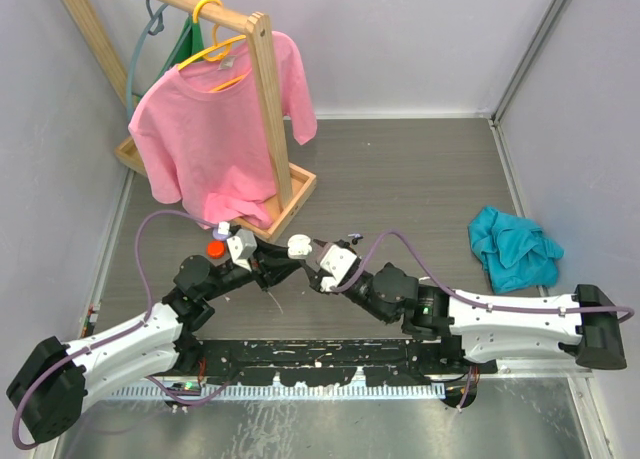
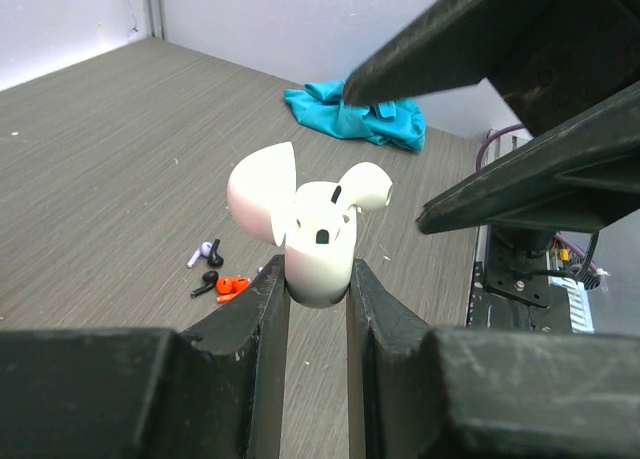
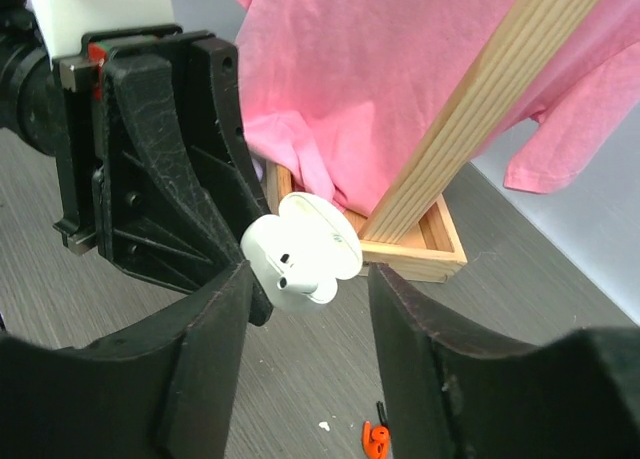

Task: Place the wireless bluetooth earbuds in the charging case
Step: Place the earbud in the charging case.

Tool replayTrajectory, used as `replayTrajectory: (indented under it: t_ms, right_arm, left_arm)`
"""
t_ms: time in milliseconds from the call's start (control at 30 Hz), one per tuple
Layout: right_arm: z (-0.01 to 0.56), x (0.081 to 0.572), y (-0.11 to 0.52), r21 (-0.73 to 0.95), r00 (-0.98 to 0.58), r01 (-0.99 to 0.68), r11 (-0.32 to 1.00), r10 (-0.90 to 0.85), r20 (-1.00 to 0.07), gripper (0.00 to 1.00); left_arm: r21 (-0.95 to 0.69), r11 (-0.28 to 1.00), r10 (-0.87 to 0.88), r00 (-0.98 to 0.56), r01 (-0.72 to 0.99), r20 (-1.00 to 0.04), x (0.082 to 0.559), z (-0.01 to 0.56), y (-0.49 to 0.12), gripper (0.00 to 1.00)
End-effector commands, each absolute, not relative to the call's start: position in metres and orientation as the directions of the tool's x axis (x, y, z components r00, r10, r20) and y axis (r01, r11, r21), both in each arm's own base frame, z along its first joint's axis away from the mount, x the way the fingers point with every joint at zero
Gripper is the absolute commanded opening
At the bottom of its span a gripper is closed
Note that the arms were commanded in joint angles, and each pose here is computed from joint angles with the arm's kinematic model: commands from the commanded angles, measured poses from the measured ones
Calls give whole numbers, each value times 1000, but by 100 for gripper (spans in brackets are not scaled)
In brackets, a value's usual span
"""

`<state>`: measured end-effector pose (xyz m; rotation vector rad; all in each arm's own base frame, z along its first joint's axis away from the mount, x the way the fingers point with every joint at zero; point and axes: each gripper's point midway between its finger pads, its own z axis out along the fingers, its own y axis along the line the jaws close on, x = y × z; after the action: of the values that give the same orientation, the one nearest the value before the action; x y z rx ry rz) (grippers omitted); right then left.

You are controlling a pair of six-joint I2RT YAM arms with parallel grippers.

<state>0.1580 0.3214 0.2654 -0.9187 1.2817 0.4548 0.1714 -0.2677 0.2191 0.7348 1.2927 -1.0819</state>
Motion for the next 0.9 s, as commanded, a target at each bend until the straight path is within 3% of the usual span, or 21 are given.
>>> replayTrajectory:
  t_ms: [0, 267, 867]
  right_arm:
    - [310, 158, 312, -204, 231, -732, 650, -44, -972, 59]
    - [314, 170, 306, -138, 165, -677, 723, -33, -986, 73]
    - [287, 188, 290, -188, 133, -586, 788, -136, -982, 78]
  left_arm:
    - [-71, 382, -257, 32, 921, -966, 176, 245, -265, 0]
    - [-62, 391, -245, 39, 918, -969, 176, 241, -264, 0]
    - [-25, 377, -220, 64, 926, -973, 169, 238, -261, 0]
